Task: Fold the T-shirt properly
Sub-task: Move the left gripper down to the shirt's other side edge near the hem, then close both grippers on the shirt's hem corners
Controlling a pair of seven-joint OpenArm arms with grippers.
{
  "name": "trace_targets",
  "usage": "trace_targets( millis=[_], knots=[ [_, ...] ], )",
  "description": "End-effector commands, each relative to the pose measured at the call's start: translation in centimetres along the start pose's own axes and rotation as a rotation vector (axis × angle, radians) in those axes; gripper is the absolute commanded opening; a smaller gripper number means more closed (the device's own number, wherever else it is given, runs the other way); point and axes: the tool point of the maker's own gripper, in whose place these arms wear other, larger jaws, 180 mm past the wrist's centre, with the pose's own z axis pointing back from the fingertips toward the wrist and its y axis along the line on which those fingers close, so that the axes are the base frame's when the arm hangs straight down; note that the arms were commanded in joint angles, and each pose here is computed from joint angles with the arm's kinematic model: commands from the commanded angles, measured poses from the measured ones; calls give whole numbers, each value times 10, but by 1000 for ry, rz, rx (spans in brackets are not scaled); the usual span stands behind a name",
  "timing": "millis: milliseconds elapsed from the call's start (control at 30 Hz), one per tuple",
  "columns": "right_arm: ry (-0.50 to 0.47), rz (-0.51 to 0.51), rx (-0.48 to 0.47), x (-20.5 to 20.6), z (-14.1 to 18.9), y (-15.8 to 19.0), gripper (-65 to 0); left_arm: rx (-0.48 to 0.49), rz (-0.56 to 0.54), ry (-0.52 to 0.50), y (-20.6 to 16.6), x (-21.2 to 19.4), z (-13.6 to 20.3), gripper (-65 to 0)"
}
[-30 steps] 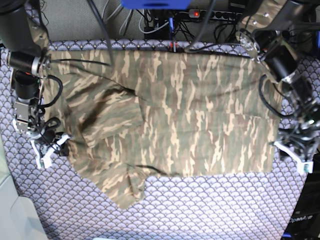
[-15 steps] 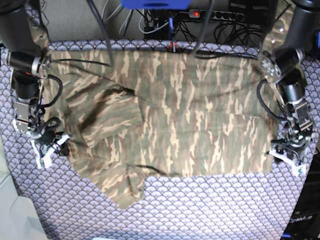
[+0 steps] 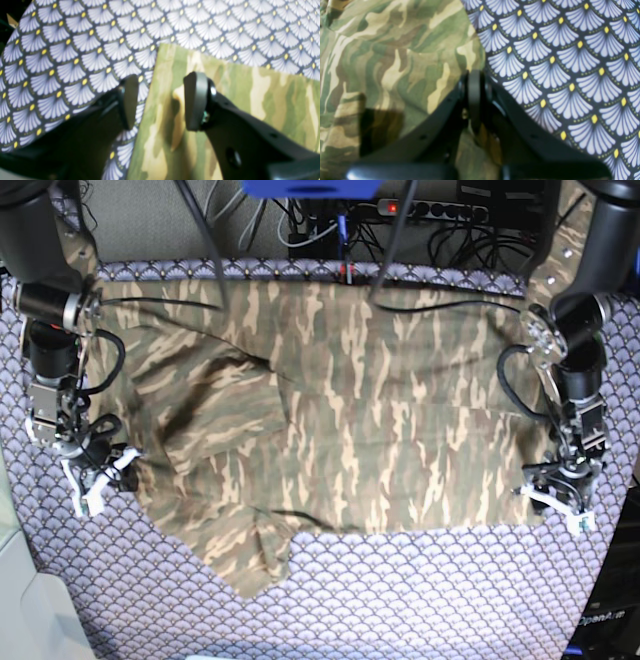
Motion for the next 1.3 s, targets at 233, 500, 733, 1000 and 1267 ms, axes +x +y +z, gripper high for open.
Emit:
trace_targets(
  millis=[233,500,733,1000,1267],
  knots=[
    [-65,16,-13,27,4,-10,-650,9,23,-76,7,9,-2,-356],
    [-65,16,-13,27,4,-10,-650,-2,43,-61,3,-6,-3,-356],
    [-65,16,-13,27,4,-10,-650,-11,62,-27,-1,-21,-3,-358],
    [-64,18,-18,27,6,-13,-650,-24,65,-14,-5,-28,-3,-420],
    [-64,18,-18,27,6,-13,-650,-36,58,-1,-12,-34,-3,-600]
  ],
)
